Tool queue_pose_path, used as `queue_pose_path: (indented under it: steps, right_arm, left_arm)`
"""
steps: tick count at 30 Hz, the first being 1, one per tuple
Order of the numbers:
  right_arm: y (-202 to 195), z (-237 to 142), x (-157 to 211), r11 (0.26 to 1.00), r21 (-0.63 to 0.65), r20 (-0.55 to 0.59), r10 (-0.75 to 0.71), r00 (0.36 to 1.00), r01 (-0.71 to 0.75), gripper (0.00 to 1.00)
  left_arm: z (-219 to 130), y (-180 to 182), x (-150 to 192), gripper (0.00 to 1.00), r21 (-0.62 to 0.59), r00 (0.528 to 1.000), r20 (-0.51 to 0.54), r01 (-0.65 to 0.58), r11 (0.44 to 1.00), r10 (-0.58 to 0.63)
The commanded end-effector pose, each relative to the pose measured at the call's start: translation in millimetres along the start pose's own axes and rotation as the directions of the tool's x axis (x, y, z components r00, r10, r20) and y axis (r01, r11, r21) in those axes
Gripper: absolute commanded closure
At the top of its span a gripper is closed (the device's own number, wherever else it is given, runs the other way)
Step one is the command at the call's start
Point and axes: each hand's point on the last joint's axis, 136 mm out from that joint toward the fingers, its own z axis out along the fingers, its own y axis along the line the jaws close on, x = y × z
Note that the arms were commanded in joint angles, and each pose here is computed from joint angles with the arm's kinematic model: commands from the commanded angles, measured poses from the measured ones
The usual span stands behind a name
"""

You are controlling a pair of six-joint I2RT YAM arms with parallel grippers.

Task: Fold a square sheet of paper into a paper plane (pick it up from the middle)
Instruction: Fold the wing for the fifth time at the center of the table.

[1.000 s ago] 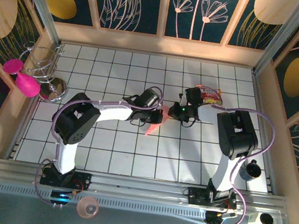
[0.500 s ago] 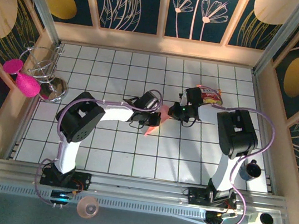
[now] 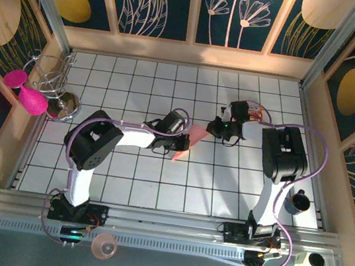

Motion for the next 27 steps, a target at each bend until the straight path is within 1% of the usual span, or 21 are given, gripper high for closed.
queue_pose_path:
  steps: [1,5,11,14,16,19,22,24,27]
  right_arm:
    - [-31.7,-5.6,-34.8,0.992,0.123,0.125,-0.021,0.992,0.005,0.95]
    - [-27.9,-8.9,-42.3,0.994,0.109,0.147,-0.022,0.989,0.006,0.95]
    - [-7.7,-22.9,-49.6,0.997,0.073,0.188,-0.052,0.981,0.039,0.94]
    - [10.4,-36.8,-52.2,0.996,0.047,0.214,-0.081,0.973,0.073,0.93]
    - [24.7,-45.2,-50.0,0.994,0.035,0.222,-0.106,0.969,0.101,0.93]
    - [38.7,-55.2,-43.1,0.993,0.037,0.226,-0.116,0.967,0.111,0.92]
    - [44.1,-64.6,-31.8,0.996,0.044,0.222,-0.089,0.971,0.081,0.86]
    - [46.3,-70.1,-23.2,0.997,0.058,0.216,-0.066,0.974,0.055,0.80]
    - [45.5,-71.3,-8.0,0.994,0.110,0.181,-0.024,0.983,0.004,0.70]
  left_arm:
    - [0.4,61.2,67.9,1.00,-0.208,0.973,-0.207,0.061,0.976,-0.105]
    - [-0.3,57.1,62.4,1.00,-0.193,0.976,-0.196,0.059,0.979,-0.097]
    - [2.3,46.4,54.2,0.99,-0.150,0.979,-0.183,0.068,0.986,-0.095]
    - [0.3,34.4,43.8,0.97,-0.114,0.983,-0.164,0.065,0.991,-0.083]
    - [-3.5,21.1,29.7,0.94,-0.077,0.989,-0.134,0.057,0.995,-0.067]
    - [-15.6,-9.9,-0.3,0.87,0.022,0.997,-0.064,0.045,0.999,-0.043]
    - [-37.7,-37.8,-31.9,0.78,0.112,0.999,0.032,0.030,0.993,-0.034]
    - [-53.4,-44.3,-46.7,0.68,0.137,0.995,0.090,0.023,0.990,-0.035]
    - [-75.1,-35.5,-60.8,0.57,0.134,0.984,0.172,0.029,0.991,-0.052]
